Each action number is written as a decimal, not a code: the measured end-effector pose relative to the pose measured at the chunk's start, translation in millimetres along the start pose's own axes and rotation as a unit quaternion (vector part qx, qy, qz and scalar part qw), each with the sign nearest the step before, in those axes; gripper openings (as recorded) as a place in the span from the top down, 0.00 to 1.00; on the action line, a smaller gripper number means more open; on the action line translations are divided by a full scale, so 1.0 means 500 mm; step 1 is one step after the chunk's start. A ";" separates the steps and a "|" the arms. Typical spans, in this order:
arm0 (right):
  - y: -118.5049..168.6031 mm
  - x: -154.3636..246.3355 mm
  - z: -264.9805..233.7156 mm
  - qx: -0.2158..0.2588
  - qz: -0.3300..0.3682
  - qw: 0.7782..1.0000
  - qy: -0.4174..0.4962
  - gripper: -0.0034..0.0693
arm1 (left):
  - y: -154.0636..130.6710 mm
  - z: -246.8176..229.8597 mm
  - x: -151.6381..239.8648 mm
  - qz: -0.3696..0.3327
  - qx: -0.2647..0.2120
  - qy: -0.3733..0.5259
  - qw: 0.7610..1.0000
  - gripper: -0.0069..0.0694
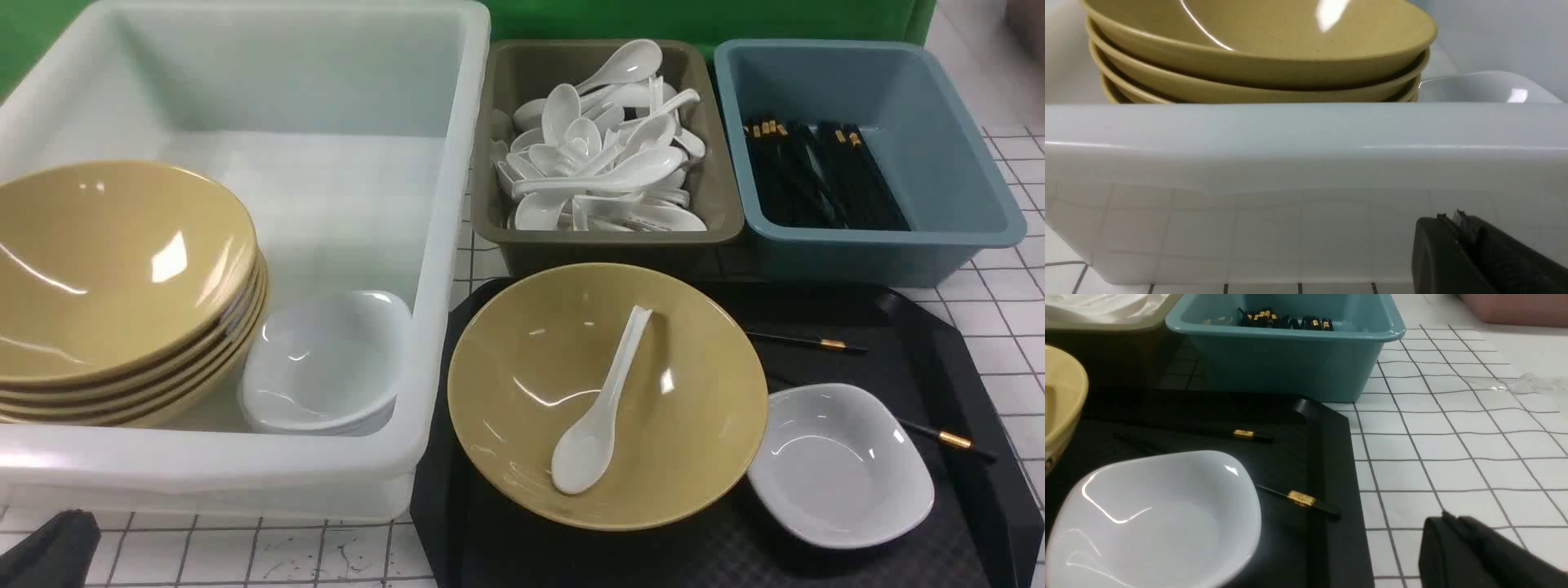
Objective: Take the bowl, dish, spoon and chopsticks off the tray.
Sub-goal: Use the left arm to grab the soup spoon in the middle, then use the left arm to put the soup spoon into the small storage box in the middle, then use the left arm to grab the yellow noodle bowl on the left, then use the left arm to put the noodle bowl into the large storage box on the left
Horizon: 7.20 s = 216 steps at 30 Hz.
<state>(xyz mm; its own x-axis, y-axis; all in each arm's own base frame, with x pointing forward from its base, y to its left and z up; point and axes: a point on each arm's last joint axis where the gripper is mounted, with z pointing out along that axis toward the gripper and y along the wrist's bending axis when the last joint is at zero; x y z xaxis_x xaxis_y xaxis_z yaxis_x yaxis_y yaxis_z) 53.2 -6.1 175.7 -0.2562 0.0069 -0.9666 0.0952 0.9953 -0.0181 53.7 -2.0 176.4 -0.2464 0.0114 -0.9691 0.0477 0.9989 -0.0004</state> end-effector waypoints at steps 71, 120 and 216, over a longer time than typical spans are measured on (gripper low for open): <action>-0.004 -0.360 -0.132 -0.011 0.016 0.946 -0.324 0.89 | -0.005 -0.038 -0.420 -0.004 0.010 -0.210 0.978 0.93; 0.048 -0.173 0.039 -0.140 -0.048 0.973 0.176 0.89 | -0.550 0.522 -0.181 0.291 0.294 0.389 0.823 0.88; 0.049 -0.170 0.040 -0.141 -0.041 0.974 0.172 0.85 | -0.225 0.478 -0.597 0.076 0.384 0.298 0.870 0.90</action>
<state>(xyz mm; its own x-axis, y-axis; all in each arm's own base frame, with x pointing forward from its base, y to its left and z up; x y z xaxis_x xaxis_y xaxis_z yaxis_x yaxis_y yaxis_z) 96.6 15.6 252.2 -0.5638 -0.0893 -0.8211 -0.1939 0.9807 0.0266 353.2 -128.6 406.9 -0.6288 0.3910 -0.6721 0.7003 0.6605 -0.2709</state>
